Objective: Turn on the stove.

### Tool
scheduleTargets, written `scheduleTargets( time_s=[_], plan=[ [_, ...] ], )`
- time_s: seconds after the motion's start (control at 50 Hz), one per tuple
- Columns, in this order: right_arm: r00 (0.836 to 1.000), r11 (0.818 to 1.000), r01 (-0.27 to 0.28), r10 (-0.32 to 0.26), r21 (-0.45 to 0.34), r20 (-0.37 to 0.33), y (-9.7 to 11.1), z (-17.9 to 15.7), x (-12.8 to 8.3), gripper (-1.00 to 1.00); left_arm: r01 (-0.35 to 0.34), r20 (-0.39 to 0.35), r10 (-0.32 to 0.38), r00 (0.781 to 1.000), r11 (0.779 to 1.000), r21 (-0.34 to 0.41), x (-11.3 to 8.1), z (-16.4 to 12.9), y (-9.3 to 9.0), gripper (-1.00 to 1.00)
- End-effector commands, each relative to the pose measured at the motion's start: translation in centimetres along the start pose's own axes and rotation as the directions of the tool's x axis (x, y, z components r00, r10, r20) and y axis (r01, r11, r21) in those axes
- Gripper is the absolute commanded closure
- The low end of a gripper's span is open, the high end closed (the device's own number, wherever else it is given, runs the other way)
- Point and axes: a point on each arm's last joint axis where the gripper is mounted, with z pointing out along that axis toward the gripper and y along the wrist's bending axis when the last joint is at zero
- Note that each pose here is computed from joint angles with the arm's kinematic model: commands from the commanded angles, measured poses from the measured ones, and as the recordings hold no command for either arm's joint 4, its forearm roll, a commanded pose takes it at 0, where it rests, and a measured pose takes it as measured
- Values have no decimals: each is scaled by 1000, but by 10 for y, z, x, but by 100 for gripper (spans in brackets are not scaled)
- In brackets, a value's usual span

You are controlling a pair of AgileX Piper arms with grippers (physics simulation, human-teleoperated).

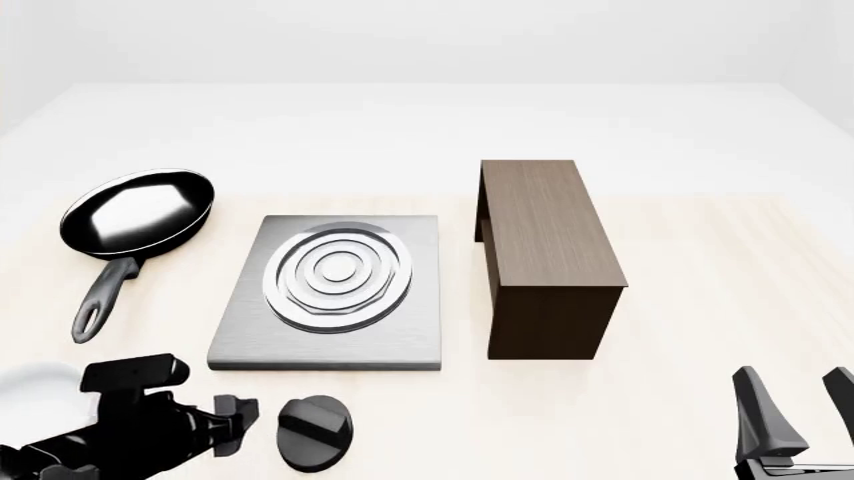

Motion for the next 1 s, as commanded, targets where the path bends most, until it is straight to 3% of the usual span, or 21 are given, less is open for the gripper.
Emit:
scheduleTargets(
  time_s=[0.02, 0.5, 0.62, 0.86, 1.0],
  plan=[
    [1000, 1000, 0, 0, 0, 0, 0, 0, 0, -100, 15, 72, -11, 997, 999, -46, -24, -22, 6, -100],
    [1000, 1000, 0, 0, 0, 0, 0, 0, 0, -100, 33, 194, -8, 981, 991, -128, -74, -58, 14, -100],
    [1000, 1000, 0, 0, 0, 0, 0, 0, 0, -100, 52, 264, -2, 964, 982, -180, -96, -81, 20, -100],
    [1000, 1000, -1, 1, 0, 0, 0, 0, 0, -100, 149, 351, -70, 934, 968, -202, -109, -112, 24, -100],
    [1000, 1000, -1, 1, 0, 0, 0, 0, 0, -100, 177, 386, -75, 920, 955, -237, -113, -123, 30, -100]
  ],
)
